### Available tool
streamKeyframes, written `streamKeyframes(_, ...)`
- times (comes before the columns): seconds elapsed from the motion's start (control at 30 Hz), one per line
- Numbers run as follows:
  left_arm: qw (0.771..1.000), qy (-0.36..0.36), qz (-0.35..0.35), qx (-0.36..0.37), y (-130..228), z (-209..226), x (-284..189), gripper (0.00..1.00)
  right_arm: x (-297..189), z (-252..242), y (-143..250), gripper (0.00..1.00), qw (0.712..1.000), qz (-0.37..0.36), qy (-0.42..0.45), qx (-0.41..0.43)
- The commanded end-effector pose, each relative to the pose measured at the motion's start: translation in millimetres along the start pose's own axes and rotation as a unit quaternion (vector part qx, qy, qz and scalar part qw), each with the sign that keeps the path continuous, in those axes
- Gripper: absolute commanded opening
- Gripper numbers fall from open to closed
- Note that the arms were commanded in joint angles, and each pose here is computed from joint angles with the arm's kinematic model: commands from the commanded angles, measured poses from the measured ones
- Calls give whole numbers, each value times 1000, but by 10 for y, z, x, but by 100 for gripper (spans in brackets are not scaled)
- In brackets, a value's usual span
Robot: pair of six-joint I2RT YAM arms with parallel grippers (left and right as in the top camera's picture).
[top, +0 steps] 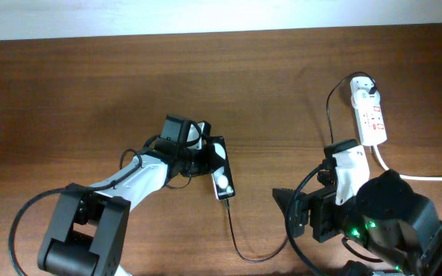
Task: Plug charger to phone and switch on socket
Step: 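Lower the connected phone onto the table with the left gripper and release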
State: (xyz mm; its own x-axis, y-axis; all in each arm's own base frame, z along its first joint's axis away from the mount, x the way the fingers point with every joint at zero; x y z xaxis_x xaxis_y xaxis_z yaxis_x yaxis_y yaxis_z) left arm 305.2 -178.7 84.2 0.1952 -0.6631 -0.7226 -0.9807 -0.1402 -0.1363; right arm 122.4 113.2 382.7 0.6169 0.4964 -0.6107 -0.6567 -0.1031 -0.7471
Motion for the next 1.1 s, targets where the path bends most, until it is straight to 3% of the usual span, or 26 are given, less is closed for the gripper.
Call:
streamKeyframes(0.0, 1000, 1, -6, 14, -33, -9, -6, 0, -26, -11, -35, 99, 1000, -9, 5, 5)
streamKeyframes(0.4, 998, -46, -22, 35, -80, 182, 146, 0, -26, -11, -35, 99, 1000, -9, 5, 5)
streamKeyframes(0.67, 999, -5, -1, 48, -81, 282, 413, 4, -26, -11, -35, 99, 1000, -9, 5, 5)
streamKeyframes(0.77, 1000, -1, -4, 9, -93, 269, 413, 18, -26, -12, -35, 99, 1000, -9, 5, 5)
streamKeyframes(0.83, 1000, 1, -7, 8, -104, 261, 413, 35, -26, -12, -35, 99, 1000, -9, 5, 5)
streamKeyframes(0.93, 1000, 7, -7, 11, -111, 245, 412, 68, -26, -11, -35, 99, 1000, -9, 5, 5)
streamKeyframes(1.0, 1000, 12, -13, 10, -164, 241, 387, 81, -26, -11, -35, 99, 1000, -9, 5, 5)
streamKeyframes(1.03, 1000, 19, -13, 9, -191, 235, 367, 82, -26, -12, -35, 99, 1000, -9, 5, 5)
streamKeyframes(1.07, 999, 35, -12, 4, -237, 236, 324, 95, -26, -11, -35, 99, 1000, -9, 5, 5)
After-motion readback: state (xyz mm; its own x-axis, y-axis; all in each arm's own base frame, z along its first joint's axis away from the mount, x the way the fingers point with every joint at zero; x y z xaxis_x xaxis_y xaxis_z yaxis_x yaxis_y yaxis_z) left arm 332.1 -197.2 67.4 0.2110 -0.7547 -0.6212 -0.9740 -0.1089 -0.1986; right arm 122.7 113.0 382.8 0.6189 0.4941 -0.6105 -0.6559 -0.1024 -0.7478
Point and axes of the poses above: each gripper's point midway between its finger pads, its own x axis out along the fingers, its own z axis along the line the jaws close on, y = z × x, the point moved 7 cm from there along -x, back along the fingers, and after that the axes turned 6 degrees about -x, right-handed, at the moved point
